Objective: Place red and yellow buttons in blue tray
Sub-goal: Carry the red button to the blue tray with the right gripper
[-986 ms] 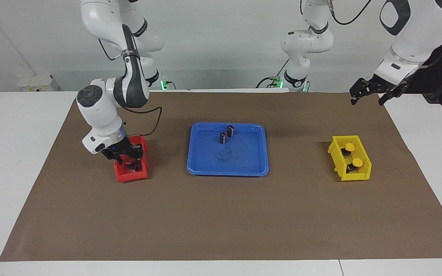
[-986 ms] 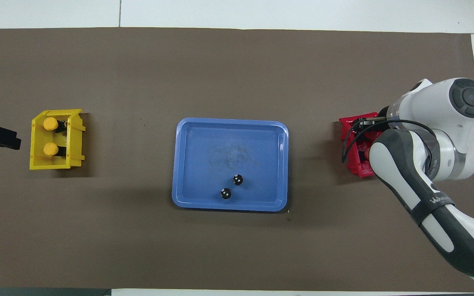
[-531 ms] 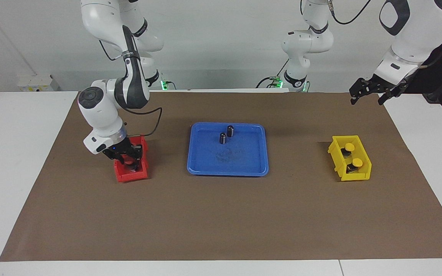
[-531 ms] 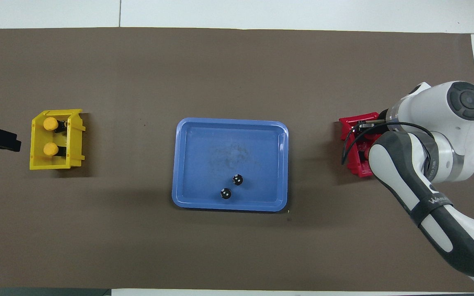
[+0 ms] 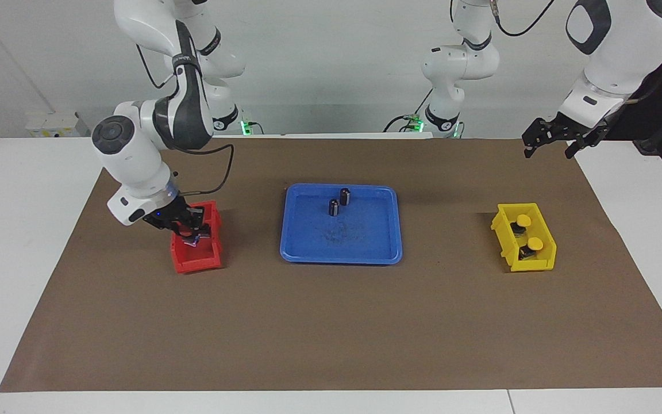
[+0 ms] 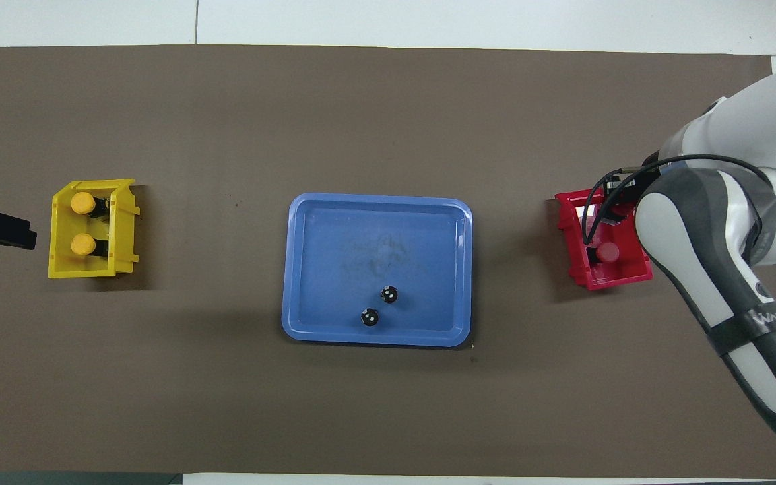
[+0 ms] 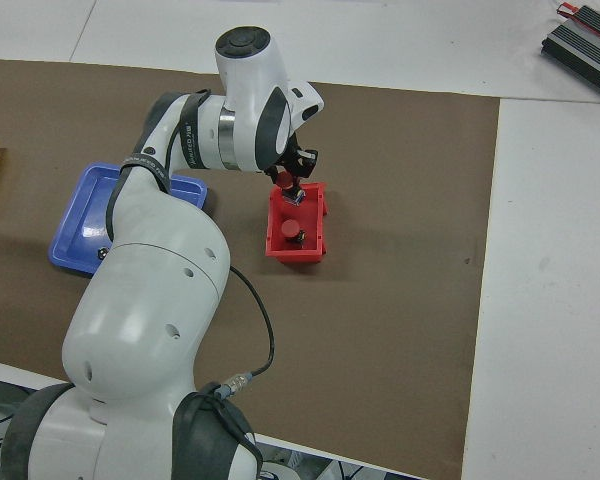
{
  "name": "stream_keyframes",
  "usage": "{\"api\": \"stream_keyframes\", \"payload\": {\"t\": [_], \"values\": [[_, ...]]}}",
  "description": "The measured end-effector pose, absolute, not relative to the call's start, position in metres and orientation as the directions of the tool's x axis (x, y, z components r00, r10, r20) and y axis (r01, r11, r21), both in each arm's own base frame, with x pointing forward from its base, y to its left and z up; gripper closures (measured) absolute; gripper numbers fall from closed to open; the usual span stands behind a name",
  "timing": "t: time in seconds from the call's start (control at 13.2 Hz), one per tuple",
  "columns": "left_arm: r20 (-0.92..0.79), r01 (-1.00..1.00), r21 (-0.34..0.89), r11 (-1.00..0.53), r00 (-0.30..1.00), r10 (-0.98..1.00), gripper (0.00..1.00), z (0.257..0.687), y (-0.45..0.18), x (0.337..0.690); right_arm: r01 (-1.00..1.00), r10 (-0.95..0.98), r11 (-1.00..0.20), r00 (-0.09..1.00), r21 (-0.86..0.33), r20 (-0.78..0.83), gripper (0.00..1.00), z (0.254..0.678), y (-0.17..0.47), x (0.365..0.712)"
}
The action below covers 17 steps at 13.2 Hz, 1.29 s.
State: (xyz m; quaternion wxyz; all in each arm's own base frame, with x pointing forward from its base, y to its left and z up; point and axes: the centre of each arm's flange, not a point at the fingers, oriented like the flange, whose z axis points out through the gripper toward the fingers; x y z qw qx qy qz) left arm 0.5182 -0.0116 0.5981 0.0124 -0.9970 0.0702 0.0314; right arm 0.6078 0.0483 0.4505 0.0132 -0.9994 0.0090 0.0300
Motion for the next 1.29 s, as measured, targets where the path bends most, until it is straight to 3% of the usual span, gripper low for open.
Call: {"api": "stream_keyframes", "payload": {"t": [0.15, 0.3, 0.68, 0.91, 1.29], "values": [[-0.065, -0.141, -0.020, -0.990, 0.988, -0.139, 0.00, 0.597, -0.012, 0.518, -0.093, -0.092, -0.995, 0.995, -0.025, -0.047, 0.59, 0.477, 0.116, 0.616], [-0.067, -0.141, -0.020, -0.990, 0.988, -0.139, 0.00, 0.595, -0.012, 0.518, -0.178, -0.177, -0.983, 0.984, -0.039, -0.019, 0.59, 0.479, 0.197, 0.612], [-0.062, -0.137, -0.020, -0.990, 0.989, -0.136, 0.00, 0.595, -0.009, 0.517, -0.269, -0.269, -0.961, 0.963, -0.066, -0.007, 0.59, 0.423, 0.362, 0.563], [-0.061, -0.129, -0.020, -0.991, 0.990, -0.127, 0.00, 0.594, -0.005, 0.516, -0.272, -0.272, -0.961, 0.962, -0.053, -0.006, 0.59, 0.381, 0.406, 0.545], [-0.054, -0.121, -0.020, -0.992, 0.991, -0.119, 0.00, 0.593, -0.001, 0.516, -0.265, -0.266, -0.964, 0.964, -0.034, 0.010, 0.59, 0.350, 0.402, 0.541]]}}
